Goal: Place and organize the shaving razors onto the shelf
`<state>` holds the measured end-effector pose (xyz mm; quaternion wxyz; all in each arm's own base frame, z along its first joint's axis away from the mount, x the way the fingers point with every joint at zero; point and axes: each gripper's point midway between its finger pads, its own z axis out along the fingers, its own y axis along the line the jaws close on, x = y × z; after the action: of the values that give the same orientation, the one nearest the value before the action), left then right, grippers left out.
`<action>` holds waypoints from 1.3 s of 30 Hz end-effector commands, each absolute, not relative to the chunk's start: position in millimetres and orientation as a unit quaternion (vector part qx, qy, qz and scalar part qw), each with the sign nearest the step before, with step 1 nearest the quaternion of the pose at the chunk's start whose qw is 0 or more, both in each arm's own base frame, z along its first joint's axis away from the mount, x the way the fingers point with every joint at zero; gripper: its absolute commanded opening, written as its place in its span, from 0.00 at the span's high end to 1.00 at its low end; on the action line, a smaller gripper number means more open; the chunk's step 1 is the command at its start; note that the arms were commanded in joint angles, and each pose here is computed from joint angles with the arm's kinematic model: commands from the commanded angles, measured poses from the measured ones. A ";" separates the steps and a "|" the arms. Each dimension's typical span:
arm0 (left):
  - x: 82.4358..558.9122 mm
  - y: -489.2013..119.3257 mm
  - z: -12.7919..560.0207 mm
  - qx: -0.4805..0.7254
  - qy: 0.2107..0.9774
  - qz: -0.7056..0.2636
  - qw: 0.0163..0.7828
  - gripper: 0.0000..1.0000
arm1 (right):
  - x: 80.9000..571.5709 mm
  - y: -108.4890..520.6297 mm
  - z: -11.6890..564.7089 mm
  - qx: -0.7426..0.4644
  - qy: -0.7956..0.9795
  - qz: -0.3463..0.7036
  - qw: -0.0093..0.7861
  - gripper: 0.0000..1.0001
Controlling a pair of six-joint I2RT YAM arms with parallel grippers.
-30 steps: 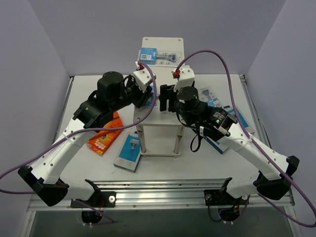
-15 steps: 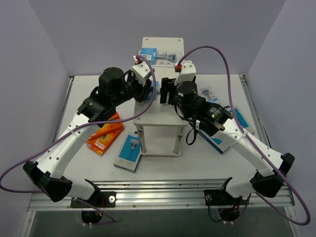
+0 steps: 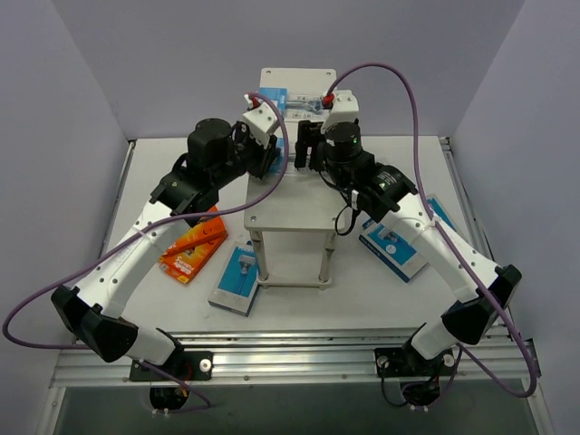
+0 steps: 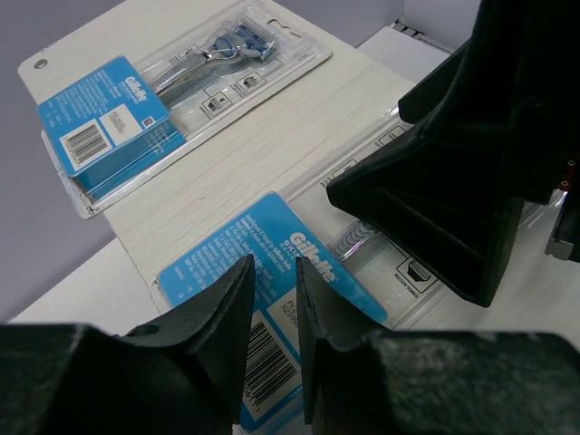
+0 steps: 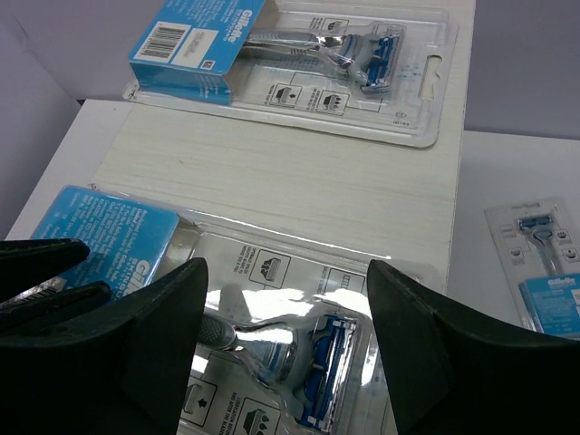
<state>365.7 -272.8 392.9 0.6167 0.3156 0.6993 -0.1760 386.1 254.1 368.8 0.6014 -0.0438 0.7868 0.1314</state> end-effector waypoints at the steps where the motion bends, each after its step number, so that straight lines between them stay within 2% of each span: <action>1: 381.5 -254.8 368.8 0.285 0.742 -0.129 0.593 0.67 | 393.0 240.8 348.7 -0.069 0.814 0.084 0.571 0.34; 10: 400.0 -252.3 373.4 0.276 0.738 -0.107 0.606 0.68 | 382.4 213.1 422.9 -0.023 0.776 0.108 0.621 0.29; 16: 414.1 -255.4 376.7 0.268 0.735 -0.111 0.613 0.68 | 356.1 160.3 460.0 0.034 0.745 0.126 0.654 0.26; 22: 423.7 -264.7 378.3 0.255 0.736 -0.127 0.614 0.69 | 349.3 130.8 457.5 0.055 0.745 0.117 0.654 0.25; 31: 435.6 -268.1 364.5 0.221 0.755 -0.129 0.603 0.77 | 354.6 112.7 440.7 0.060 0.753 0.116 0.645 0.24; 39: 442.4 -262.1 361.5 0.189 0.765 -0.118 0.604 0.77 | 363.3 147.9 409.4 -0.009 0.777 0.170 0.606 0.28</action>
<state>434.0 -270.8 392.6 0.6385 0.2067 0.7271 -0.1445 359.7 125.3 408.9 0.6097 0.0288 0.7823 0.1244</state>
